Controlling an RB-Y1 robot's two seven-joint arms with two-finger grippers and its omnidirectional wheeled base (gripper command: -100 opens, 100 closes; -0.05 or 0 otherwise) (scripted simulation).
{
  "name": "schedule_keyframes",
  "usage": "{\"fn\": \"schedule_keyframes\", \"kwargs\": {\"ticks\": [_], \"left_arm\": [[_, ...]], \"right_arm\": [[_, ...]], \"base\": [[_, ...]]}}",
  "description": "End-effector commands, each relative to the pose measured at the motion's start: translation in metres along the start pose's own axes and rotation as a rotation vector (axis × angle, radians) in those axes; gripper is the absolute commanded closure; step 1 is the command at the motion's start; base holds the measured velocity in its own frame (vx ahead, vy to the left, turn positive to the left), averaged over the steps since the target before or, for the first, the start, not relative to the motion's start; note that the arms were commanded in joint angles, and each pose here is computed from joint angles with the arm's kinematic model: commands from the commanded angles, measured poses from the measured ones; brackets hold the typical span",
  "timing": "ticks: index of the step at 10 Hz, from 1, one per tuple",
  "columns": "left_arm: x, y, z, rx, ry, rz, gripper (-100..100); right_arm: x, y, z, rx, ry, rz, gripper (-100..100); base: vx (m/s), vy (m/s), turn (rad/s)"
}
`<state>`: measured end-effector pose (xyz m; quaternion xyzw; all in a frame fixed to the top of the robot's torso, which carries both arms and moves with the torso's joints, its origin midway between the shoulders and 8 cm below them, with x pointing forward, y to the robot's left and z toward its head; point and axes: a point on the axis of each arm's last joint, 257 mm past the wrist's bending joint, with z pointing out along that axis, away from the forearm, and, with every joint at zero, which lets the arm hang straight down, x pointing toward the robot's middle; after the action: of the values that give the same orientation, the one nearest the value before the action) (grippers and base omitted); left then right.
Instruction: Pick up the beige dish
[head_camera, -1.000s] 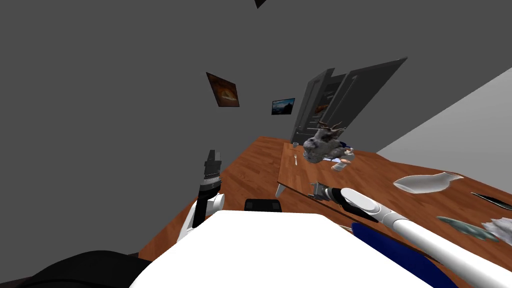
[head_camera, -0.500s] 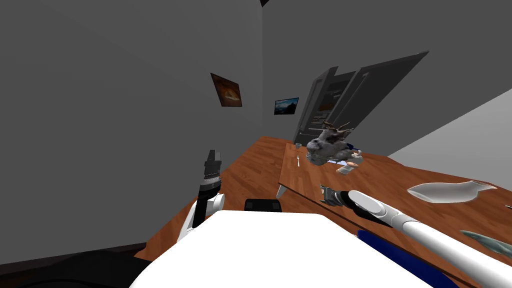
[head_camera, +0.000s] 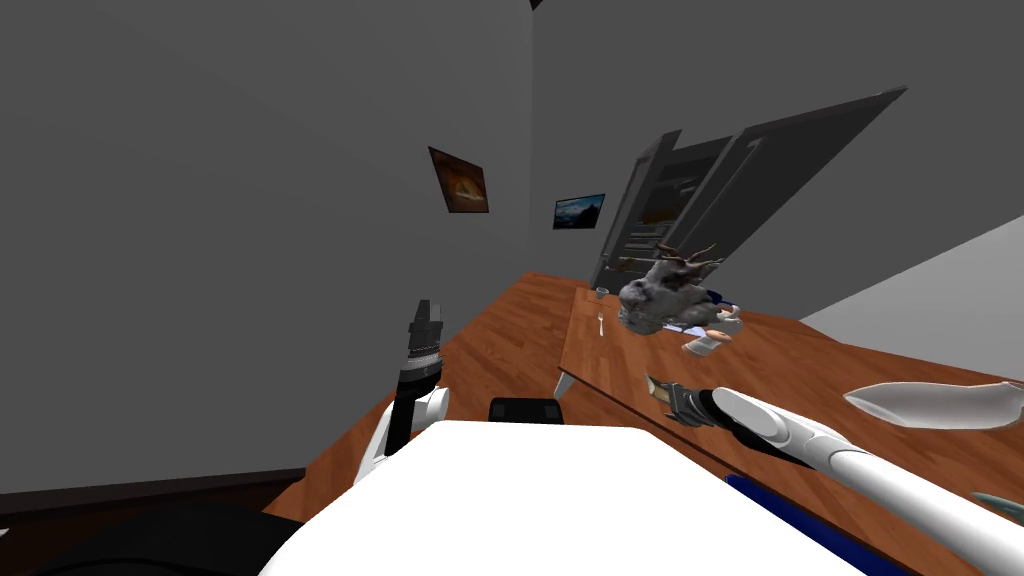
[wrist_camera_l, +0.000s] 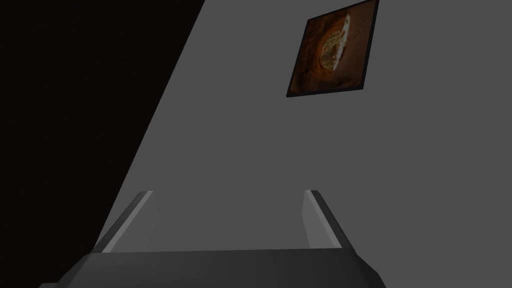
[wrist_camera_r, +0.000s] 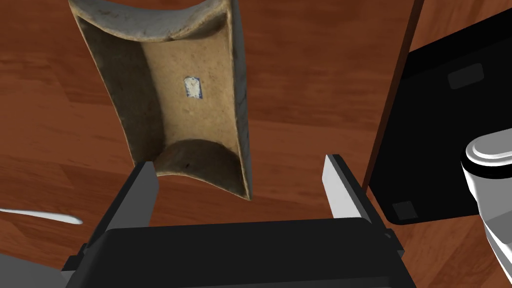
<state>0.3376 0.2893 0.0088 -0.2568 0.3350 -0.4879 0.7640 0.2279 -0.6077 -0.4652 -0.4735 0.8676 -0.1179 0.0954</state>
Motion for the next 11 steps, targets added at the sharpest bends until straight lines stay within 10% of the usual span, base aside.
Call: {"fn": "schedule_keyframes", "kwargs": {"ticks": [1,2,3,6,7,11], "left_arm": [[0.0,0.0,0.0,0.0,0.0,0.0,0],[0.0,0.0,0.0,0.0,0.0,0.0,0],[0.0,0.0,0.0,0.0,0.0,0.0,0],[0.0,0.0,0.0,0.0,0.0,0.0,0],[0.0,0.0,0.0,0.0,0.0,0.0,0],[0.0,0.0,0.0,0.0,0.0,0.0,0]], "right_arm": [[0.0,0.0,0.0,0.0,0.0,0.0,-100],[0.001,0.0,0.0,0.0,0.002,-0.001,0],[0.003,0.012,0.009,0.0,0.004,0.006,-100],[0.006,0.02,0.017,-0.002,0.006,0.012,-100],[0.006,0.02,0.018,0.0,0.006,0.01,100],[0.004,0.019,0.017,0.003,0.003,0.006,100]], "base": [[0.001,-0.005,0.007],[0.0,0.0,0.0],[0.031,-0.027,0.047],[0.042,-0.034,0.036],[0.0,0.0,0.0],[0.001,0.0,0.005]]}}
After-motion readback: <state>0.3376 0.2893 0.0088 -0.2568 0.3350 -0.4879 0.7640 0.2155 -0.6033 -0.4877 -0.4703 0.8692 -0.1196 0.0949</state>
